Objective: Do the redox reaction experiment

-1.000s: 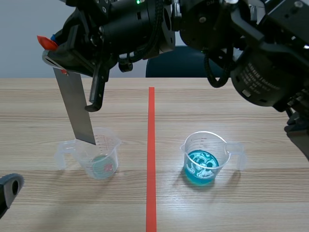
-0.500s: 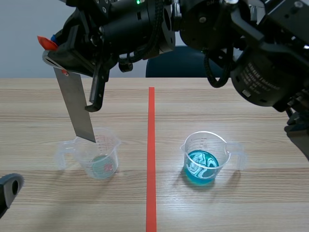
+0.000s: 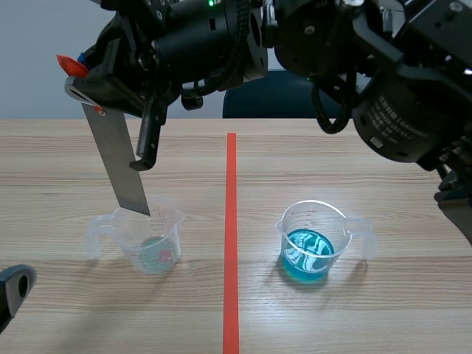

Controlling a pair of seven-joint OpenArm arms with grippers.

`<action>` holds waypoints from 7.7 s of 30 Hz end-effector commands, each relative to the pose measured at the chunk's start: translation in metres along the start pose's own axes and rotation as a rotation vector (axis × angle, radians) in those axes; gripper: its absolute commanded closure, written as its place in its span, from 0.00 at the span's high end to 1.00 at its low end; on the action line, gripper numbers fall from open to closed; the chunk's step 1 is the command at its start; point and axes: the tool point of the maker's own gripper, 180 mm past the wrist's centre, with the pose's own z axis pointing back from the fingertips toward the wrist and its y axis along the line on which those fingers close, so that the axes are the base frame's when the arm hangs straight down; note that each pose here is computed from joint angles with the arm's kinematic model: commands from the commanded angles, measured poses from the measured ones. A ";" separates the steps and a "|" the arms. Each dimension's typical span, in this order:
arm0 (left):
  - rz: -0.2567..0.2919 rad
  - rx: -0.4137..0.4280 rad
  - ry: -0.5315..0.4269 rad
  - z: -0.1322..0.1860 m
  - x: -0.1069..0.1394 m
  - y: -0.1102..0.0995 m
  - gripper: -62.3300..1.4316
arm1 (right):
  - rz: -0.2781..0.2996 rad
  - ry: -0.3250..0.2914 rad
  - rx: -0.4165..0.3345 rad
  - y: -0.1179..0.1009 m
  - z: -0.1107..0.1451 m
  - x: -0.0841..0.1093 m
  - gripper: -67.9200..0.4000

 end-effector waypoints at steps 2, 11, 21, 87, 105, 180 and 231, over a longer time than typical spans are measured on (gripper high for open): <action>0.009 -0.001 -0.016 0.000 0.004 -0.002 1.00 | 0.030 -0.027 -0.002 -0.005 0.002 0.012 0.02; 0.009 -0.001 -0.016 0.000 0.004 -0.002 1.00 | 0.030 -0.024 -0.002 -0.005 0.002 0.012 0.02; 0.009 -0.001 -0.016 0.000 0.004 -0.002 1.00 | 0.030 -0.024 -0.002 -0.005 0.002 0.012 0.02; 0.009 -0.001 -0.016 0.000 0.004 -0.002 1.00 | 0.019 -0.021 -0.003 -0.006 0.002 0.008 0.02; 0.009 -0.001 -0.016 0.000 0.004 -0.002 1.00 | -0.044 0.032 0.028 0.003 -0.024 -0.051 0.02; 0.009 -0.001 -0.016 0.000 0.004 -0.002 1.00 | 0.078 0.066 0.161 0.046 -0.058 -0.087 1.00; 0.009 -0.001 -0.016 0.000 0.004 -0.002 1.00 | 0.078 0.066 0.161 0.046 -0.058 -0.087 1.00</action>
